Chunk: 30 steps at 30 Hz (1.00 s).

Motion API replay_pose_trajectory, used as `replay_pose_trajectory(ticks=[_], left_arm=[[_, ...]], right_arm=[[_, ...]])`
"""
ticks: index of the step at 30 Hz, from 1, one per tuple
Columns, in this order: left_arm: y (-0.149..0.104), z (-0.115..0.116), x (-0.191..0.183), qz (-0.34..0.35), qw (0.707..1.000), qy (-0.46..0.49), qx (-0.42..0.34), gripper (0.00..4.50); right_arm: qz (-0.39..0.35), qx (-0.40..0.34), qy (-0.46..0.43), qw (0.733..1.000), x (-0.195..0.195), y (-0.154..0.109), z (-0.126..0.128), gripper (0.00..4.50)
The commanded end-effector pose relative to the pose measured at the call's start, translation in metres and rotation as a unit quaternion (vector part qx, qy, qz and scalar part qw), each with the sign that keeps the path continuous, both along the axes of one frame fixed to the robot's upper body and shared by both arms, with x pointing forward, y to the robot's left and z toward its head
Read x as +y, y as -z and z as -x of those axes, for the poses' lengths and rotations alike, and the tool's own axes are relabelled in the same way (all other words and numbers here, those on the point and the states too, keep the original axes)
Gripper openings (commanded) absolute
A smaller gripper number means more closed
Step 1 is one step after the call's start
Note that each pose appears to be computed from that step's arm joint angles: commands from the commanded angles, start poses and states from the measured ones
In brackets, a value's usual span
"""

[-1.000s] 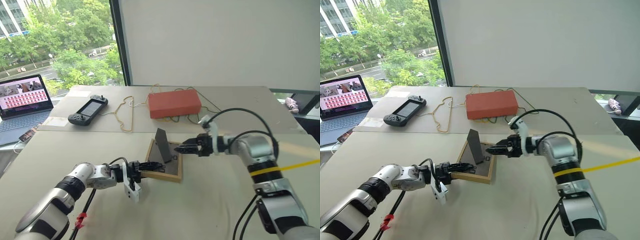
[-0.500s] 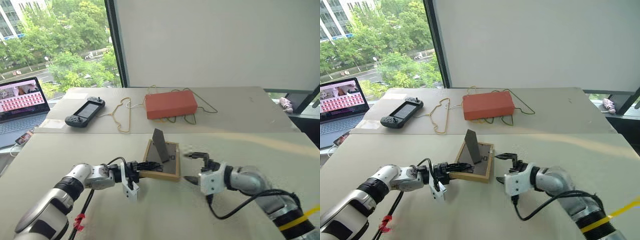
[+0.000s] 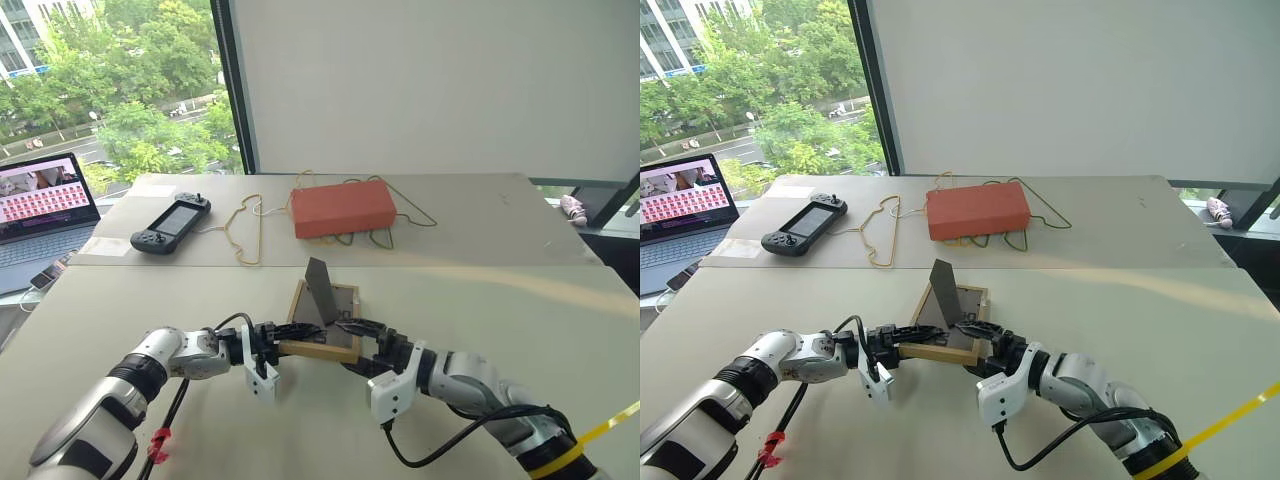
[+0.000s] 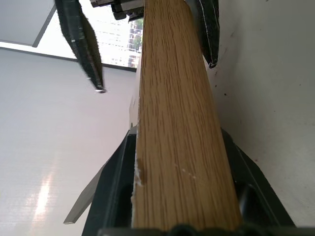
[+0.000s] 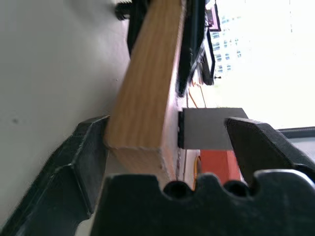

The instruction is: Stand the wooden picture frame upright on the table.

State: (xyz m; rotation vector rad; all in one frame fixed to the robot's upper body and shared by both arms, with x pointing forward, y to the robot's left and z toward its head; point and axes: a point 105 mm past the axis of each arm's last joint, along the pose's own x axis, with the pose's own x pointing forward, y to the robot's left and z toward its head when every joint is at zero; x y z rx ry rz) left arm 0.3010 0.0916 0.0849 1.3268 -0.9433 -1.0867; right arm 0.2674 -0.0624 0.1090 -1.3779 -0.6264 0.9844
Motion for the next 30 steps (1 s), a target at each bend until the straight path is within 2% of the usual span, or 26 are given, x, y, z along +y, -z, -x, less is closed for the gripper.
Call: replay_pose_trajectory(ticks=[1, 4, 6, 9, 10, 11, 16, 19, 23, 28, 29, 30], left_arm=[[0.017, 0.008, 0.004, -0.023, 0.999, 0.002, 0.033, 1.10], [0.012, 0.008, 0.002, -0.008, 0.999, 0.001, 0.036, 1.10], [0.011, 0.007, 0.002, -0.003, 0.999, -0.003, 0.040, 1.10], [0.010, 0.006, 0.003, 0.003, 0.999, -0.007, 0.044, 1.10], [0.008, 0.005, 0.004, 0.009, 0.999, -0.011, 0.047, 2.09], [0.007, 0.005, 0.004, 0.014, 0.999, -0.014, 0.049, 2.34], [-0.004, 0.000, 0.012, 0.044, 0.997, -0.044, 0.054, 4.24], [-0.024, -0.005, 0.029, 0.099, 0.990, -0.084, 0.048, 4.24], [-0.057, -0.002, 0.060, 0.186, 0.970, -0.148, 0.042, 4.24], [-0.040, 0.012, 0.074, 0.187, 0.954, -0.211, 0.098, 4.24], [-0.029, 0.018, 0.073, 0.174, 0.954, -0.217, 0.112, 4.24], [-0.019, 0.024, 0.071, 0.163, 0.954, -0.220, 0.125, 4.24]], right_arm=[[-0.012, -0.012, -0.001, 1.000, 0.003, -0.007, -0.001, 2.57], [-0.006, -0.020, -0.002, 1.000, 0.003, -0.007, -0.002, 1.57], [-0.003, -0.030, 0.001, 1.000, 0.001, -0.008, -0.004, 1.35], [-0.003, -0.040, 0.004, 0.999, 0.000, -0.010, -0.006, 1.27], [-0.004, -0.045, 0.005, 0.999, 0.000, -0.012, -0.006, 1.26], [-0.004, -0.048, 0.006, 0.999, -0.001, -0.013, -0.007, 1.26], [-0.013, -0.060, 0.020, 0.998, -0.008, -0.022, -0.015, 1.26], [-0.018, -0.061, 0.029, 0.998, -0.017, -0.031, -0.020, 1.26], [-0.061, -0.037, 0.045, 0.996, -0.031, -0.066, -0.026, 1.26], [-0.109, 0.081, 0.055, 0.989, -0.042, -0.104, -0.031, 1.26], [-0.134, 0.136, 0.074, 0.979, -0.047, -0.115, -0.038, 1.26], [-0.170, 0.217, 0.100, 0.956, -0.053, -0.124, -0.045, 1.26]])
